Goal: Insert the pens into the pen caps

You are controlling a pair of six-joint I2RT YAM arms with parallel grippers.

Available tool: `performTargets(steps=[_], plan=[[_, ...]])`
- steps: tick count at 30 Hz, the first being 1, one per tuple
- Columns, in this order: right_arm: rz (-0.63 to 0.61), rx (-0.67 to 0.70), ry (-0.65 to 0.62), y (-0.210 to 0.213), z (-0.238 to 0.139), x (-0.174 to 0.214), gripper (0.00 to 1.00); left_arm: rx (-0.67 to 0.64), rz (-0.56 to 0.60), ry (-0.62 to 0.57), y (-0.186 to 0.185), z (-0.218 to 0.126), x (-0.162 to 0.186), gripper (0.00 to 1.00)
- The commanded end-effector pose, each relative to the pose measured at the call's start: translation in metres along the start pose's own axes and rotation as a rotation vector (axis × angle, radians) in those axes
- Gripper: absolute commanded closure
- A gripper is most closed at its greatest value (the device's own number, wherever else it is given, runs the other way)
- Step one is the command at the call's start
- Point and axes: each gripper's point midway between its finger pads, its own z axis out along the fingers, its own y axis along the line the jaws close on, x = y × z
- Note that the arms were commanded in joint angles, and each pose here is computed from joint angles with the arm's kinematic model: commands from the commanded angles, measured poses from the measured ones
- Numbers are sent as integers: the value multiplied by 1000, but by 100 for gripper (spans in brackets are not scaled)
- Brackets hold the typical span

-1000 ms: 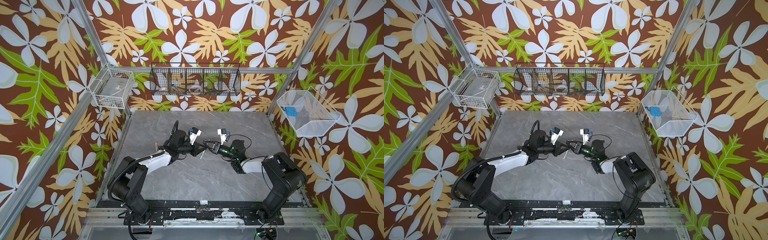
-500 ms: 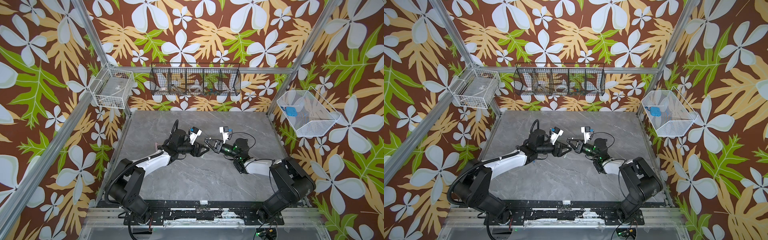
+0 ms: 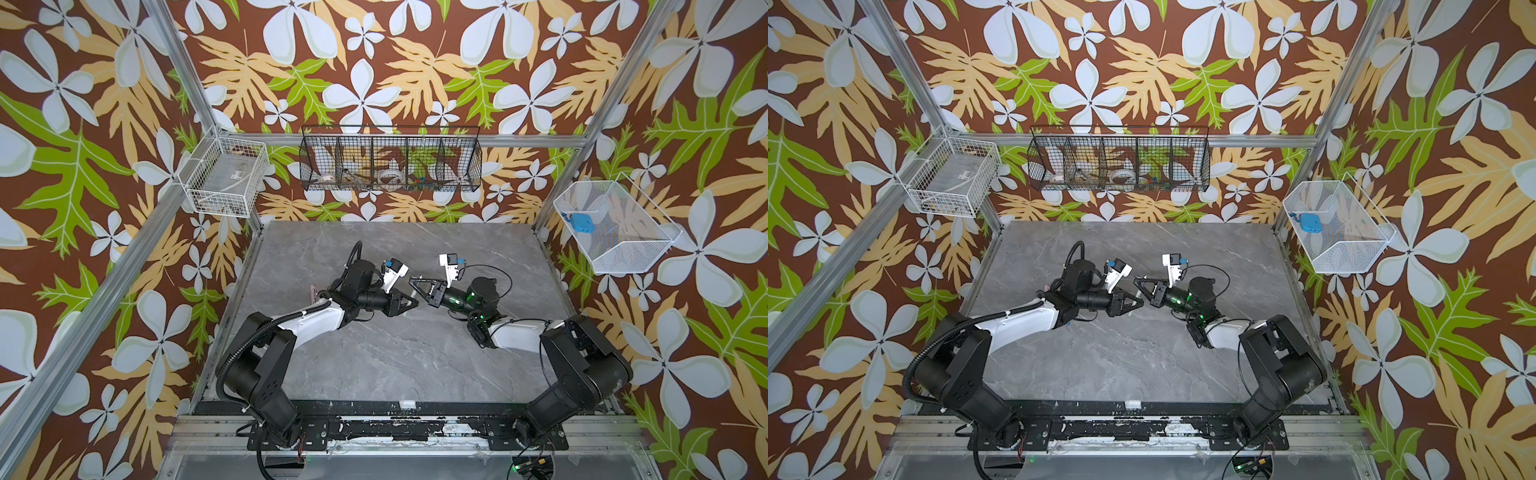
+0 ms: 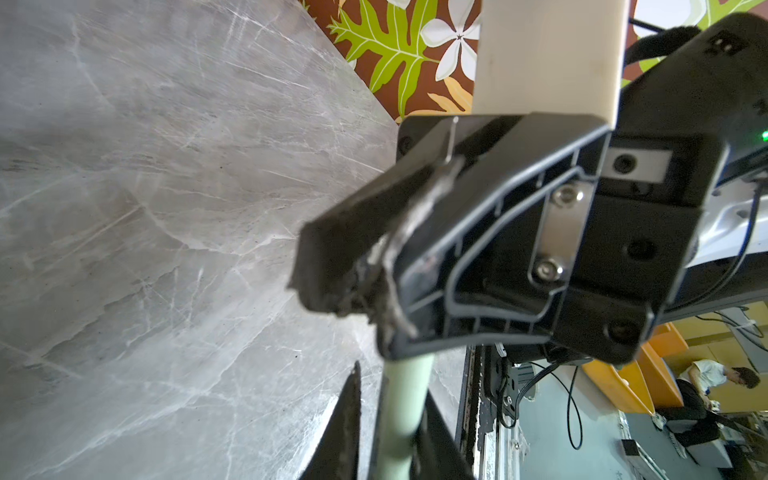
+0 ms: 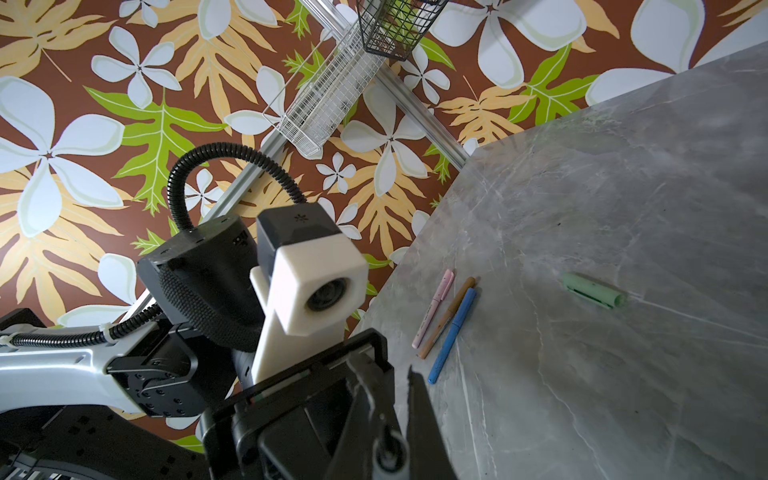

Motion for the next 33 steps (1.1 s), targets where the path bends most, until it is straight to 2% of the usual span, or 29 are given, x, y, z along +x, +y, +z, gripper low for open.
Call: performTargets(steps=[1, 2, 4, 8, 12, 16, 22, 26, 33], plan=[[-40, -47, -30, 11, 1, -9, 100, -19, -3, 6, 3, -1, 2, 92], [-42, -47, -33, 12, 1, -10, 100, -40, -7, 10, 7, -2, 4, 98], [-55, -41, -27, 13, 2, -12, 99, -77, -4, 19, 12, -3, 7, 100], [-120, 36, 5, 7, 5, -17, 58, -205, 16, -15, 26, -16, 5, 100], [-240, 265, 94, -15, 9, -32, 43, -390, 38, -90, 39, -44, 0, 100], [-344, 395, 237, -42, 29, -43, 39, -517, 95, -228, 36, -82, -3, 100], [-380, 466, 342, -91, 77, -41, 34, -554, 201, -443, 12, -127, -5, 100], [-436, 534, 466, -126, 116, -17, 32, -589, 242, -460, 13, -135, -1, 100], [-408, 551, 572, -174, 162, 18, 28, -570, 243, -475, 11, -137, 9, 100]])
